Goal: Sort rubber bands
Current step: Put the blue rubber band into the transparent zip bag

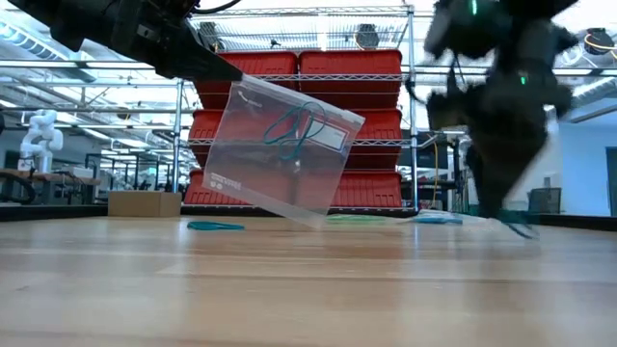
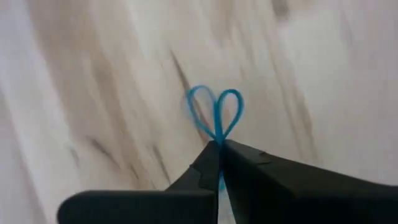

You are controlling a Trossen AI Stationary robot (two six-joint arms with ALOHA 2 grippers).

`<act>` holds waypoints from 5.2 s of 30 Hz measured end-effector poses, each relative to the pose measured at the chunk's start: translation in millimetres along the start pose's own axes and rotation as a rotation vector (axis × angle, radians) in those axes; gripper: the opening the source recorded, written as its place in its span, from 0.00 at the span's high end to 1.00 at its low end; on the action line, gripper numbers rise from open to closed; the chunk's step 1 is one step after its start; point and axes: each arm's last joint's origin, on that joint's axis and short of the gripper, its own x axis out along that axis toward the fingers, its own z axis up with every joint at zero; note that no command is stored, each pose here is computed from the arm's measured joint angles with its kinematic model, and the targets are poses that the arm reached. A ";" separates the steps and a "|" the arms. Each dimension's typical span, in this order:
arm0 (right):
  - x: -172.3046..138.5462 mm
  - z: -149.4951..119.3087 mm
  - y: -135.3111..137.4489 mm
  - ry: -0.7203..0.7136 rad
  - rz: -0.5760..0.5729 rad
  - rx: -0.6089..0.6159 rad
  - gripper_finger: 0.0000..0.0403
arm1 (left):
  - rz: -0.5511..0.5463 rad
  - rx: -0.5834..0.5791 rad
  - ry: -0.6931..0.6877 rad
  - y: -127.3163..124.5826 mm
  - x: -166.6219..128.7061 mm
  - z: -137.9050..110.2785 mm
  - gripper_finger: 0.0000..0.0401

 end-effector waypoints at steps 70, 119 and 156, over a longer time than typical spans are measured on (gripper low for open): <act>-181.4 144.2 67.0 -0.381 -0.103 -0.337 0.58 | 0.126 0.070 0.020 5.1 -3.4 1.2 0.99; 127.5 210.8 49.8 -0.640 -0.148 0.077 0.42 | 0.214 0.013 -0.106 74.6 -65.3 -0.4 0.99; -63.7 186.8 104.8 -0.762 -0.053 -0.327 1.00 | 0.071 -0.028 -0.149 68.8 -60.8 1.0 0.99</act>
